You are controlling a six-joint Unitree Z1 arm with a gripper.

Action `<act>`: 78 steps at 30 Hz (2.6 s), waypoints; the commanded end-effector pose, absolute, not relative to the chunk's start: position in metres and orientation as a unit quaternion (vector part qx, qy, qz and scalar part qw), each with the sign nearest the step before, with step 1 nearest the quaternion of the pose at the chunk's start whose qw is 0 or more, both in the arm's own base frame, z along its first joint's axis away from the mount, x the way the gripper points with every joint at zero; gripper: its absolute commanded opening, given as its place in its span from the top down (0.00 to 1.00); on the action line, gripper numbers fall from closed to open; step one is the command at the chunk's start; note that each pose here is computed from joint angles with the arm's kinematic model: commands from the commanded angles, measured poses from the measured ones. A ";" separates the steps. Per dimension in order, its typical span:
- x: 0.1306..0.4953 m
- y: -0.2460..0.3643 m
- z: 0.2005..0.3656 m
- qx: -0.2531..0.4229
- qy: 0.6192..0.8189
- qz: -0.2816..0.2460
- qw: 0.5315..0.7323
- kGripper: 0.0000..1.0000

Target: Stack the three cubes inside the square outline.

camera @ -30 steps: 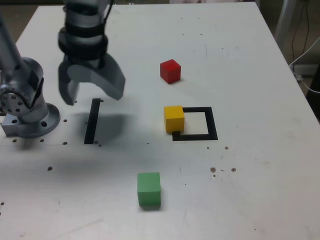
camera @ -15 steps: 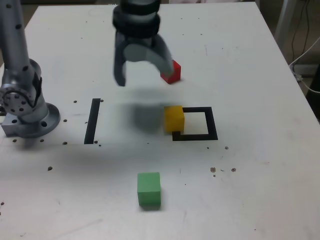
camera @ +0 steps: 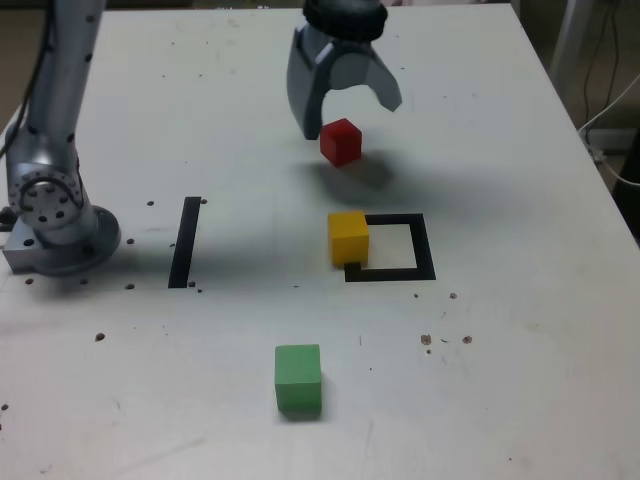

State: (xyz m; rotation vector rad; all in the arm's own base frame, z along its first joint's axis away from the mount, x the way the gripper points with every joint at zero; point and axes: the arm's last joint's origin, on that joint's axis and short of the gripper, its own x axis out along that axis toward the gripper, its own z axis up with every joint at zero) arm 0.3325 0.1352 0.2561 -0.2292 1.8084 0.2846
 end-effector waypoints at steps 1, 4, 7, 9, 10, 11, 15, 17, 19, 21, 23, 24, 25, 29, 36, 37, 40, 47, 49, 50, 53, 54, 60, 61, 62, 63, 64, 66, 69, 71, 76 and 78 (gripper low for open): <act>0.339 0.143 0.248 -0.108 0.788 0.120 0.594 0.01; 0.343 0.152 0.238 -0.120 0.795 0.117 0.583 0.02; 0.345 0.158 0.229 -0.130 0.800 0.113 0.574 0.02; 0.346 0.161 0.225 -0.133 0.803 0.110 0.570 0.02; 0.347 0.162 0.223 -0.135 0.804 0.109 0.568 0.02; 0.347 0.162 0.221 -0.136 0.805 0.108 0.567 0.02; 0.348 0.164 0.219 -0.136 0.809 0.104 0.563 0.03; 0.349 0.164 0.219 -0.136 0.809 0.103 0.562 0.05; 0.350 0.165 0.219 -0.135 0.810 0.101 0.562 0.07; 0.352 0.166 0.218 -0.136 0.811 0.099 0.561 0.11; 0.353 0.167 0.217 -0.138 0.812 0.095 0.559 0.16; 0.354 0.168 0.216 -0.140 0.813 0.093 0.557 0.19; 0.354 0.168 0.215 -0.143 0.814 0.091 0.555 0.23; 0.356 0.169 0.209 -0.151 0.816 0.083 0.551 0.39; 0.360 0.170 0.207 -0.141 0.810 0.068 0.565 0.69; 0.361 0.170 0.207 -0.140 0.810 0.067 0.566 0.70; 0.361 0.170 0.208 -0.139 0.810 0.066 0.565 0.70; 0.360 0.170 0.209 -0.138 0.812 0.066 0.564 0.70; 0.360 0.169 0.211 -0.136 0.811 0.067 0.565 0.70; 0.360 0.169 0.212 -0.134 0.811 0.068 0.566 0.70; 0.360 0.166 0.218 -0.123 0.808 0.071 0.571 0.70; 0.361 0.165 0.220 -0.119 0.808 0.072 0.573 0.70; 0.370 0.149 0.234 -0.091 0.801 0.066 0.588 0.70; 0.373 0.145 0.236 -0.086 0.800 0.063 0.590 0.70; 0.376 0.140 0.238 -0.080 0.799 0.059 0.593 0.70; 0.379 0.134 0.240 -0.074 0.798 0.056 0.595 0.70; 0.382 0.129 0.242 -0.068 0.797 0.052 0.598 0.70; 0.387 0.117 0.245 -0.057 0.796 0.045 0.601 0.70; 0.395 0.094 0.248 -0.039 0.793 0.034 0.606 0.70; 0.400 0.080 0.249 -0.030 0.792 0.028 0.609 0.70; 0.409 0.048 0.251 -0.011 0.789 0.012 0.614 0.70; 0.412 0.037 0.251 -0.005 0.788 0.008 0.615 0.71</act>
